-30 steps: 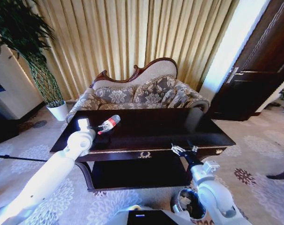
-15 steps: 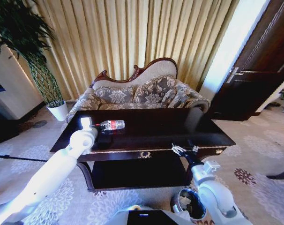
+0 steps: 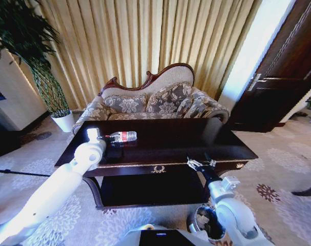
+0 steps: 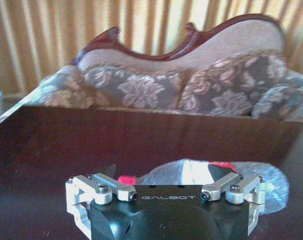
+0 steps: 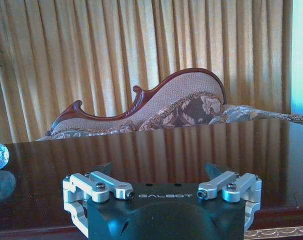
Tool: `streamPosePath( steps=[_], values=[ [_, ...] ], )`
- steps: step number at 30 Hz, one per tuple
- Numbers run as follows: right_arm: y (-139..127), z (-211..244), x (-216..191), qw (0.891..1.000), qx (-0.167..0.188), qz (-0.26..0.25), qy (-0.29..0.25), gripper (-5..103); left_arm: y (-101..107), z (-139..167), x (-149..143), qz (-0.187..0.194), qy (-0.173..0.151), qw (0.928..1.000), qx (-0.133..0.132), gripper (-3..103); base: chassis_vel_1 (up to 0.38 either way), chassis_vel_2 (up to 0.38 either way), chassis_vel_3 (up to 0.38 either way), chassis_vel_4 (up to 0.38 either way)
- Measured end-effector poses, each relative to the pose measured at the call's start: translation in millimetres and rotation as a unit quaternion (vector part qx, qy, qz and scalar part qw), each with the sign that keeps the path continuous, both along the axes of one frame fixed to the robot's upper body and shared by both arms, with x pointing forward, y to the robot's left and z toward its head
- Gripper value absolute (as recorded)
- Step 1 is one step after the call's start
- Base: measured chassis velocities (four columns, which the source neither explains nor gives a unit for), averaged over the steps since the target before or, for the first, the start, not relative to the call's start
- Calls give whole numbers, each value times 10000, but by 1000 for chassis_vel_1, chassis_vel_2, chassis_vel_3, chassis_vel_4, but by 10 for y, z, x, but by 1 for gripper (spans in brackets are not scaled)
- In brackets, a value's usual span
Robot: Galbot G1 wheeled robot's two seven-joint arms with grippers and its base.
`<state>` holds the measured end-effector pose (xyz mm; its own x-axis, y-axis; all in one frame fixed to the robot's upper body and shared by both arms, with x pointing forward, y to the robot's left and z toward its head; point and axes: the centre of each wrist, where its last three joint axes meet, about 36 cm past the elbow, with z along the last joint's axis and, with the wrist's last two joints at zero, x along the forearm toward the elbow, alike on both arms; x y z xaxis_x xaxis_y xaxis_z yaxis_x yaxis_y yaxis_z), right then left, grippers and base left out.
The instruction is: Move to the front of the table and place the trash on the table into the trash bin.
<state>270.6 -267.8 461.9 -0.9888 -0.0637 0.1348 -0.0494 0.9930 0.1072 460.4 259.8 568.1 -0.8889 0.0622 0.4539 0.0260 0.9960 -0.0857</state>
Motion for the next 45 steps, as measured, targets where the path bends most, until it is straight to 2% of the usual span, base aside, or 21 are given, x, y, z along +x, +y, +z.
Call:
streamPosePath(
  steps=[5,9,12,14,15,17,18,19,20,22,25,27,31,32,35,36,37,39,42,44,45],
  values=[
    [-10,-20,6,10000,-6,-15,12,100,61,75,35,-47,-122,9999,45,100,0,0,0,0],
    [-17,-43,11,10000,-6,-29,28,100,188,70,144,-111,-197,9997,104,100,0,0,0,0],
    [-30,-63,17,10000,-16,-44,46,100,352,59,213,-520,-233,9983,147,100,0,0,0,0],
    [-32,-66,18,10000,-19,-46,48,100,364,59,216,-553,-232,9981,145,100,0,0,0,0],
    [-38,-74,22,10000,-24,-53,55,100,406,56,225,-690,-231,9973,125,100,0,0,0,0],
    [-50,-96,32,9999,-30,-71,66,100,515,47,229,-1080,-252,9938,66,100,0,0,0,0],
    [-56,-108,37,9999,-32,-80,68,100,583,61,220,-1394,-248,9899,-33,100,0,0,0,0],
    [-56,-108,37,9999,-32,-80,68,100,583,61,220,-1394,-248,9899,-33,100,0,0,0,0],
    [-59,-114,38,9999,-32,-85,71,100,622,75,214,-1561,-245,9874,-81,100,0,0,0,0],
    [-70,-146,42,9999,-30,-110,86,100,771,123,188,-2038,-266,9785,-139,100,0,0,0,0],
    [-74,-160,42,9999,-29,-121,92,100,844,141,187,-2162,-276,9759,-132,100,0,0,0,0],
    [-78,-172,44,9999,-31,-128,99,100,990,166,222,-2332,-305,9719,-72,100,0,0,0,0],
    [-83,-165,54,9999,-45,-119,80,100,1122,189,260,-2415,-325,9698,-59,100,0,0,0,0],
    [-100,-154,63,9999,-68,-125,60,100,1218,217,281,-2506,-356,9674,-44,100,0,0,0,0],
    [-126,-140,70,9999,-88,-143,38,100,1389,238,345,-2632,-477,9635,139,100,0,0,0,0],
    [-126,-140,70,9999,-88,-143,38,100,1389,238,345,-2632,-477,9635,139,100,0,0,0,0],
    [-131,-138,70,9998,-91,-146,35,100,1450,238,378,-2660,-509,9622,290,100,0,0,0,0],
    [-129,-140,68,9998,-83,-150,29,100,1616,220,476,-2727,-501,9593,541,100,0,0,0,0],
    [-122,-145,64,9999,-66,-156,33,100,1726,190,547,-2777,-451,9574,645,100,0,0,0,0],
    [-118,-144,53,9999,-61,-159,31,100,1841,143,635,-2930,-408,9515,841,100,0,0,0,0],
    [-118,-144,53,9999,-61,-159,31,100,1841,143,635,-2930,-408,9515,841,100,0,0,0,0]
  ],
)
